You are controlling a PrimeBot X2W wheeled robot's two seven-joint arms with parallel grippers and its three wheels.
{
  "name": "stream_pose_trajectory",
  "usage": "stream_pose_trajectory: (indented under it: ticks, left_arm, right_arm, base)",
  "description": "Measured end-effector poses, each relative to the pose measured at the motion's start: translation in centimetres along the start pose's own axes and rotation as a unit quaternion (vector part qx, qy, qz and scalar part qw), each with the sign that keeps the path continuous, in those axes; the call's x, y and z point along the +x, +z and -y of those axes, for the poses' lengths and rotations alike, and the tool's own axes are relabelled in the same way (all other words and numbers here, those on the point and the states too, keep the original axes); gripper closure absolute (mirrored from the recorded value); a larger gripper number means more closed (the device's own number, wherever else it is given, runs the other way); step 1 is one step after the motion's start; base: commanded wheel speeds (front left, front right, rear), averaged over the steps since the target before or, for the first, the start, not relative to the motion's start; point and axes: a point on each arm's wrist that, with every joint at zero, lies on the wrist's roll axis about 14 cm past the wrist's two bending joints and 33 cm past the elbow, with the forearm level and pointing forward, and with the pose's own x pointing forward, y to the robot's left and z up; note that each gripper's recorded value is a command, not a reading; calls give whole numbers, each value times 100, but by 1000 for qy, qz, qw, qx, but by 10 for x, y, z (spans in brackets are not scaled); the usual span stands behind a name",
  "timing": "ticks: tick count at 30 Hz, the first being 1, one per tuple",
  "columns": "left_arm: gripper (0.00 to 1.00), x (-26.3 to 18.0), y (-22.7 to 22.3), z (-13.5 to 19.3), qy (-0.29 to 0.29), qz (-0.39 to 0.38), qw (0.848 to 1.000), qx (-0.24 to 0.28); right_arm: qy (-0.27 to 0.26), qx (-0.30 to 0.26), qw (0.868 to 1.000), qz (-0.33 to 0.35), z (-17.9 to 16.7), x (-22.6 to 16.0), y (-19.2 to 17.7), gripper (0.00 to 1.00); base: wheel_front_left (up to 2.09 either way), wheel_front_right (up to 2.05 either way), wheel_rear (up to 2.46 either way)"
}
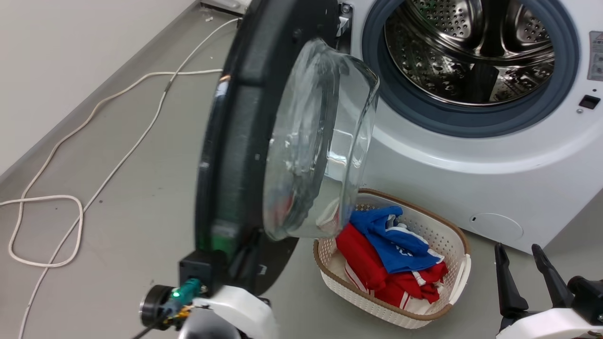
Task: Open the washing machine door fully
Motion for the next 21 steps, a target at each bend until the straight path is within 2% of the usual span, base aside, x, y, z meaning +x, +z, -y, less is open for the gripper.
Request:
stream_pose_trajectory:
  ticks: [9,21]
  left_arm:
    - [100,7,0,-66,94,7,996,1]
    - [100,32,5,-128,182,43,982,8]
  right_arm:
    - [2,1,1000,-12,1,7,-6,0]
    - [-22,-6,999,-34,30,15,-18,0]
  base:
    - [0,0,0]
    - [0,0,0]
